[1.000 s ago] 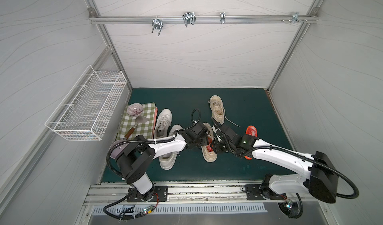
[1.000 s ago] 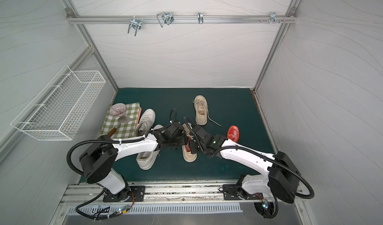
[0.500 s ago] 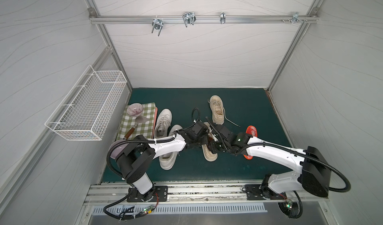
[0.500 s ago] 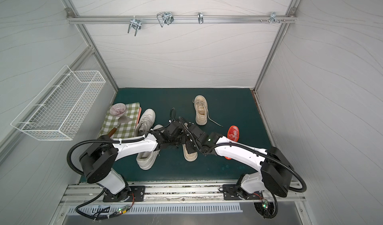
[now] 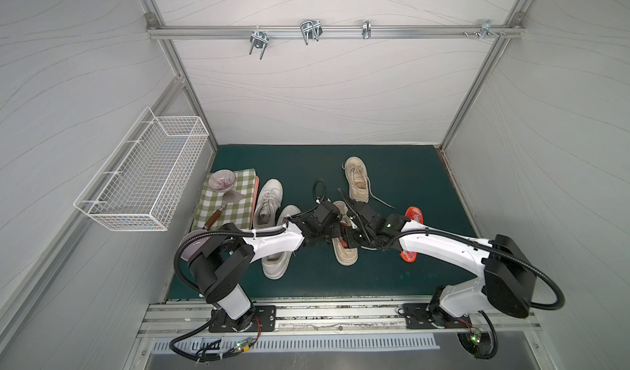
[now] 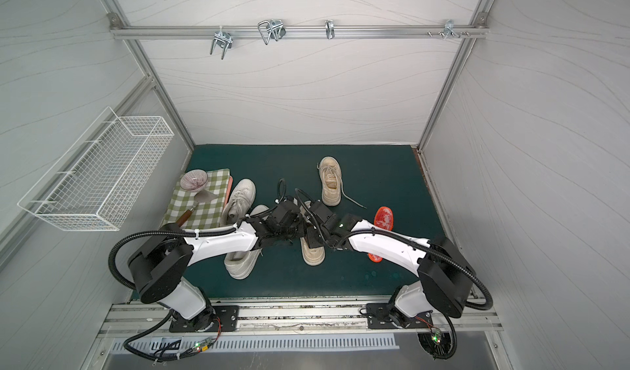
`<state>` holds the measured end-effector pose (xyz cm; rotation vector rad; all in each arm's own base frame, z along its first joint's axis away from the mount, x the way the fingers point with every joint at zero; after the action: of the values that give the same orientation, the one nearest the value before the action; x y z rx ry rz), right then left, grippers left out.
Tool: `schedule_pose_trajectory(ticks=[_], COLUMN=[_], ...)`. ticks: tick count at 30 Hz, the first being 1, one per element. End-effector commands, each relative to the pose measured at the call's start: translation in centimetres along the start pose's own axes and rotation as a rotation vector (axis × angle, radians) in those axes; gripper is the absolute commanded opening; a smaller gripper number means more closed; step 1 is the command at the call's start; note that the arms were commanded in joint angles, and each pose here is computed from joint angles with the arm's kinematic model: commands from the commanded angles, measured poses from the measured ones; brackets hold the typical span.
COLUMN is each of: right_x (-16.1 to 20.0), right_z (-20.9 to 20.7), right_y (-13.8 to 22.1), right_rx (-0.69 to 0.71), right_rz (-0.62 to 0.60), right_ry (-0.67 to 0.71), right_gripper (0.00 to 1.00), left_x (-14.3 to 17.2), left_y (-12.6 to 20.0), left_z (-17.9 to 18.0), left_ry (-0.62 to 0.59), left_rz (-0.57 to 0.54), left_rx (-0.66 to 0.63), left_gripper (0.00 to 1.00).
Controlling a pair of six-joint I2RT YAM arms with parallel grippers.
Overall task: Remove the insole from the shoe
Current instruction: Adjust the shoe at the center of the board, then remove the insole from the shoe.
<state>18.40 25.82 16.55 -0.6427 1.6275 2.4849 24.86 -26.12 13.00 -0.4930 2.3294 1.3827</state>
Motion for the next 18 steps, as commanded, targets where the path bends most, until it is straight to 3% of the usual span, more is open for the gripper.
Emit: schedule_pose_trajectory(ticks=[1, 8, 11, 18], right_x=[0.1, 0.5, 0.5, 0.3], right_z=[-0.3, -2.5, -3.6, -4.2], right_y=[-1.0, -1.8, -1.5, -1.6], right_rx=[0.023, 0.182, 0.252, 0.275], right_rz=[0.017, 0.017, 0.009, 0.022], right_ry=[-0.021, -0.045, -0.054, -0.054], right_gripper=[0.31, 0.31, 0.40, 0.48], left_x=[-1.0, -1.0, -0.9, -0.6], left_y=[0.8, 1.0, 1.1, 0.9], left_z=[-0.6, -0.6, -0.5, -0.6], left_ry=[0.024, 0.033, 0.034, 0.047], left_rz=[-0.062, -0.069, -0.070, -0.061], left_rx=[0.049, 0.066, 0.064, 0.093], left_gripper=[0.34, 0.30, 0.26, 0.09])
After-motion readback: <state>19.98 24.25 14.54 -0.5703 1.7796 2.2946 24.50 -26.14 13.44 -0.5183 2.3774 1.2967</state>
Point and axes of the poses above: each gripper's point midway between its finger pads, its own y axis back along the fingers, its own z axis along the line the jaws close on, x = y × z, the point moved 8 cm from there along y, back along the fingers, and after that the axes turned 7 degrees about -y, right-handed, at the moved point
